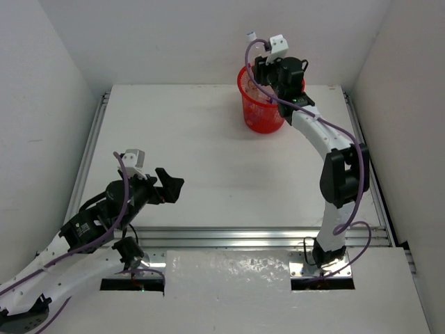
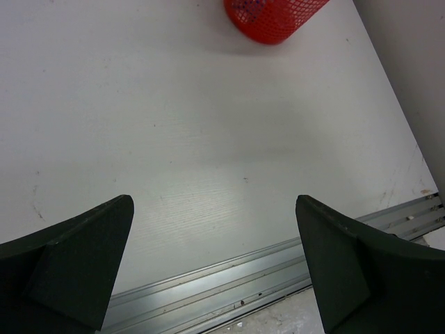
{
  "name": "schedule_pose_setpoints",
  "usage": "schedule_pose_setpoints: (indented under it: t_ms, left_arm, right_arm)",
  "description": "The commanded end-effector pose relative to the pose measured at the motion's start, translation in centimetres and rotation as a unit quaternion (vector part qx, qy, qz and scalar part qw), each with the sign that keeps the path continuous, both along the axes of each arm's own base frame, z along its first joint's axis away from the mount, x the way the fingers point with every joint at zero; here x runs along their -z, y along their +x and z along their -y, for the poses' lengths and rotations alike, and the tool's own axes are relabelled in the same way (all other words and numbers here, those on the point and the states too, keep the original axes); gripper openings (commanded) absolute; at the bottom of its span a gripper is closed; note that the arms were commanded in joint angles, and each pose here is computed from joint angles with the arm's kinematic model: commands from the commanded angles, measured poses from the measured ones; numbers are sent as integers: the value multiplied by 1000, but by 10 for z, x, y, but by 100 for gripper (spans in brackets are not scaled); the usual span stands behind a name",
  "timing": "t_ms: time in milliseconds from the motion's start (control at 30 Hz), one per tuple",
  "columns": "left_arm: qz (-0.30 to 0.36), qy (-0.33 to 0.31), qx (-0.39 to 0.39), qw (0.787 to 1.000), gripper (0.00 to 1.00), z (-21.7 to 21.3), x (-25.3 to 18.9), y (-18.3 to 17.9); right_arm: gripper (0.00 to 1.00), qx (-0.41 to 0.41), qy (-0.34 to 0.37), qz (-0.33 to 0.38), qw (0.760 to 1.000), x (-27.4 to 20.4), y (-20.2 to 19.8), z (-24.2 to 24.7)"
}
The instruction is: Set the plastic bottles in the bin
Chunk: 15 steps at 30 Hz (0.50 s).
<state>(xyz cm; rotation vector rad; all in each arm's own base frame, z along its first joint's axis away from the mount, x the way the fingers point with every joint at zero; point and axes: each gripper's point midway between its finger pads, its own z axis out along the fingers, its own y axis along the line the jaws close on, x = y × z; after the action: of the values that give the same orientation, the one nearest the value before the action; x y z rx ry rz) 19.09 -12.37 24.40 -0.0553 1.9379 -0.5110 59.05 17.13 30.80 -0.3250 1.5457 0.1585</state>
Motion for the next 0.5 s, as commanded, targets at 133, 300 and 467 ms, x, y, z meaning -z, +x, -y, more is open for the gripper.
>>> schedule_pose_setpoints:
  t_ms: [133,300,467]
  left_arm:
    - [23,-17,1,1000,100,2,-12,4]
    - [22,-16,1,1000,100,2,-12,4]
    - [24,-19,0,1000,100,1,-13,3]
  right_arm:
    - [68,27,10,-4,1000,3,6,17]
    - [96,30,13,-8,999,-5,6,18]
    - [98,25,19,2,1000,-28,1,18]
